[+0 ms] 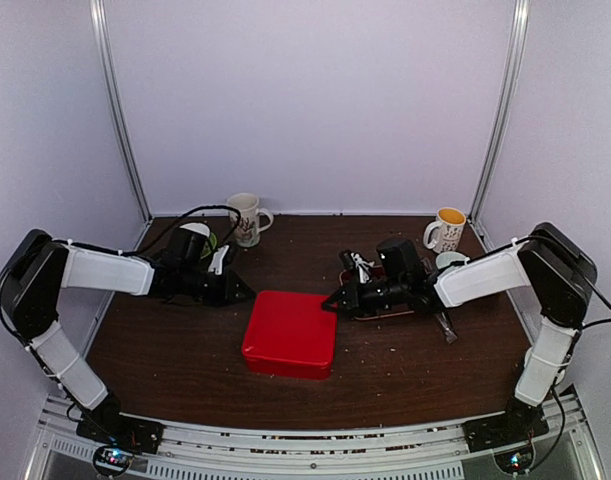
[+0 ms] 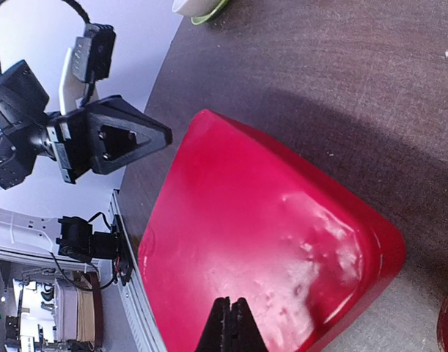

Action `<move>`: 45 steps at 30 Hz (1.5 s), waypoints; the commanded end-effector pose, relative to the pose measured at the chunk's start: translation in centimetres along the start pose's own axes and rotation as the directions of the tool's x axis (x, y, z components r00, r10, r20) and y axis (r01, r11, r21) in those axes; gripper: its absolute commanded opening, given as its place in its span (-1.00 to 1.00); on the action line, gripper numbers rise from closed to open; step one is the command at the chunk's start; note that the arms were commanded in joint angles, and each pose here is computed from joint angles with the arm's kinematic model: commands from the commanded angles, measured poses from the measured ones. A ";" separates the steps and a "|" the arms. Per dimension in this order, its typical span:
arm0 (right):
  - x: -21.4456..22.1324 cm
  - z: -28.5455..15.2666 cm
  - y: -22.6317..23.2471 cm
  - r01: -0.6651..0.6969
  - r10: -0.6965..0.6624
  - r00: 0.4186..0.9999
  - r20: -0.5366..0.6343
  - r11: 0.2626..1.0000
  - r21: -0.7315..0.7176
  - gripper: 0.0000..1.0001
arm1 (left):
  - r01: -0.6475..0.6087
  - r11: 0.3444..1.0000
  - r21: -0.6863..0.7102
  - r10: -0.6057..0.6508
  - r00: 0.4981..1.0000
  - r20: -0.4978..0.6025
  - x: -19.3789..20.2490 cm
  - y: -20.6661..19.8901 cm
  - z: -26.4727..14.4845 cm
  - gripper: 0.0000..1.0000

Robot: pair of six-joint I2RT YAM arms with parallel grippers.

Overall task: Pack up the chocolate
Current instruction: Press the box lid onto the packing box.

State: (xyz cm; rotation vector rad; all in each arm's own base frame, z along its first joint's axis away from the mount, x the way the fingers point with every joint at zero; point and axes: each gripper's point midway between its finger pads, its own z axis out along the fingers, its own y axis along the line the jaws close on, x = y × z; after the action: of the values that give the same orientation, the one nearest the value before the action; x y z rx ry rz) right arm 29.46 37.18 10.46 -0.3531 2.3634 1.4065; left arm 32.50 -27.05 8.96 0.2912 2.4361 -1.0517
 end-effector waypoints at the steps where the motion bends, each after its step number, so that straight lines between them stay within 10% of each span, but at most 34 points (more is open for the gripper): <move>1: -1.4 -1.5 2.0 0.051 -0.048 0.997 0.062 0.998 -0.048 -1.00 | -0.034 0.995 0.094 0.036 0.999 -0.018 1.2 -2.3 0.3 -1.00; 13: -1.1 0.5 -2.2 -0.064 0.071 0.995 0.071 0.993 -0.097 -1.00 | -0.097 0.979 0.181 0.080 0.992 0.102 -2.8 -5.5 -0.3 -1.00; 24: 0.5 -1.9 1.2 0.020 -0.015 0.999 0.049 0.994 -0.110 -1.00 | 0.072 0.990 0.123 -0.070 0.997 -0.020 4.2 1.2 4.2 -1.00; 31: 4.2 1.2 -4.9 -0.048 0.049 0.998 -0.038 0.998 0.038 -1.00 | 0.017 0.990 0.138 -0.024 0.999 0.047 2.0 -3.5 0.1 -1.00; 40: 3.8 -2.1 3.9 0.035 -0.038 0.999 -0.008 0.969 -0.246 -1.00 | 0.158 0.971 0.178 -0.159 0.987 -0.013 7.6 -0.8 2.3 -1.00; 45: 6.6 -0.1 -1.6 -0.023 0.016 0.998 -0.068 0.995 -0.098 -1.00 | 0.152 0.960 0.234 -0.167 0.985 0.047 5.8 -3.9 -0.1 -1.00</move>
State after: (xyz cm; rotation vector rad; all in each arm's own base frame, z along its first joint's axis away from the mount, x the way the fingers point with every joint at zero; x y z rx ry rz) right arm 24.73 36.77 10.25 -0.4316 2.2577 1.6153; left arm 27.27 -30.08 8.38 0.2221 2.2640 -1.3882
